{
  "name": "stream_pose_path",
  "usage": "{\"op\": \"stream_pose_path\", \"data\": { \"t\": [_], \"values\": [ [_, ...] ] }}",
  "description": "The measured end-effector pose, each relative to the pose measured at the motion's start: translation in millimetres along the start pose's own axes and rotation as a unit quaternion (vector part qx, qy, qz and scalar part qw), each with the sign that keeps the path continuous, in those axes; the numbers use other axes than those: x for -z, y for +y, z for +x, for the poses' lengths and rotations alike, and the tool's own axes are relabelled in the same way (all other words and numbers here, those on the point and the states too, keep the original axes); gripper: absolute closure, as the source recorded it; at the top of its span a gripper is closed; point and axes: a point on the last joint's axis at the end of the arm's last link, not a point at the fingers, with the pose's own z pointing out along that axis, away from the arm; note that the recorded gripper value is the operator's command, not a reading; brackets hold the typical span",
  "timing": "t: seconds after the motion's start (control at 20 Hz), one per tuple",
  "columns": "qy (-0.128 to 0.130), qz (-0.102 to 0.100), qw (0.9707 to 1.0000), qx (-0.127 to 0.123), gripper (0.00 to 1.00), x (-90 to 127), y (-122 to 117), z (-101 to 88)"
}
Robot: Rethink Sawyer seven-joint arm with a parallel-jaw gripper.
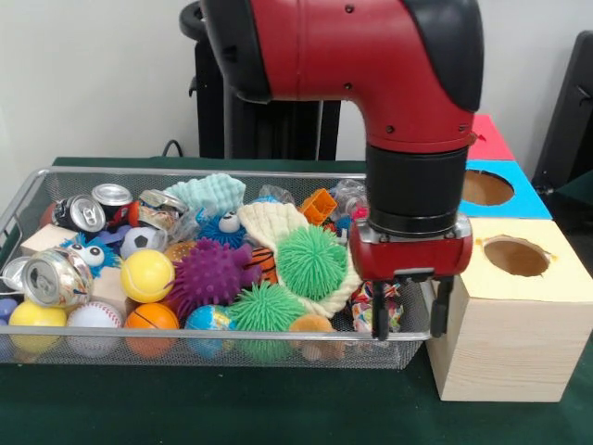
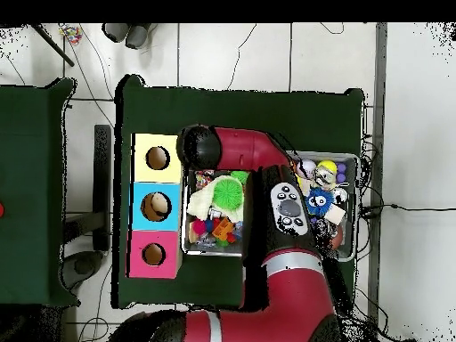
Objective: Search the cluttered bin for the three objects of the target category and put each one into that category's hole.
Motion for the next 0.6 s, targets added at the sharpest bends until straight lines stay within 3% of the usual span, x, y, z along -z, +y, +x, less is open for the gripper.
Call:
{"op": "stream_pose_path", "data": {
  "t": [0.6],
  "values": [
    [-0.004,-0.001,0.9993,-0.037,0.0,2.5,-49.2,-4.2]
  ]
}}
